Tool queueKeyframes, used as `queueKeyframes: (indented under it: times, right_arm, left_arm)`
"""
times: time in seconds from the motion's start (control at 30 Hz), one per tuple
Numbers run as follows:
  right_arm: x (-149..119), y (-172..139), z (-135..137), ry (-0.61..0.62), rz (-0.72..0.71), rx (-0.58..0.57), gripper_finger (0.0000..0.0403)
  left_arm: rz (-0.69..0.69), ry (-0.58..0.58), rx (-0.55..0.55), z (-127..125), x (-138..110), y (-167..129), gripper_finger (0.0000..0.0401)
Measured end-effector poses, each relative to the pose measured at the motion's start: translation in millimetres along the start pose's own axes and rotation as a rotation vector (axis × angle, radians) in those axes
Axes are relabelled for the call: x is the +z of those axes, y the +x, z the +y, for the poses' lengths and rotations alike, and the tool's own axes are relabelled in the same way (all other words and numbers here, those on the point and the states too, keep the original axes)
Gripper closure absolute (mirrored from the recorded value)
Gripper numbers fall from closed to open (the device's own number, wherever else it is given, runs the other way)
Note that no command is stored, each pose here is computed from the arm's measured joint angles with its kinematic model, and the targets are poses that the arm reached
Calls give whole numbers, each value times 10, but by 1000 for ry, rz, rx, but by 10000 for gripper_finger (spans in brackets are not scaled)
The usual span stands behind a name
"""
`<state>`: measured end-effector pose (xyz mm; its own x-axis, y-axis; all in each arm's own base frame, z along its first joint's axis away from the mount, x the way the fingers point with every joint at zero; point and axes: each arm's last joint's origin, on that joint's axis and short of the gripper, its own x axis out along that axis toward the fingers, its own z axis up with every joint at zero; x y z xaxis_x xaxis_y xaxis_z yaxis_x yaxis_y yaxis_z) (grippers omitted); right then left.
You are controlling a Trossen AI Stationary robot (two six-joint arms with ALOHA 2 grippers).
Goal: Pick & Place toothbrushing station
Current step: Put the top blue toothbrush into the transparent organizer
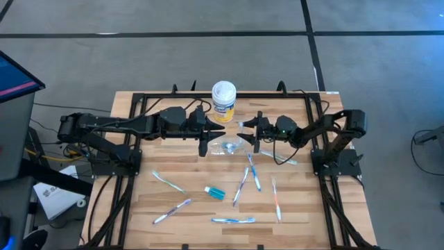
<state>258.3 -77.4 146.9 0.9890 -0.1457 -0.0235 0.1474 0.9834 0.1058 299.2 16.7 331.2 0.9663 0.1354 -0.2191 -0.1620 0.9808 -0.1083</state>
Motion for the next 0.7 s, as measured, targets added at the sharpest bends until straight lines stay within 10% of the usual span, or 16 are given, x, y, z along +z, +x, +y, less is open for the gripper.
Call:
queueKeyframes:
  times: [0.7]
  right_arm:
    - [268,-361,55,27,296,-39,179]
  left_arm:
    - [3,1,0,0,-3,0,311]
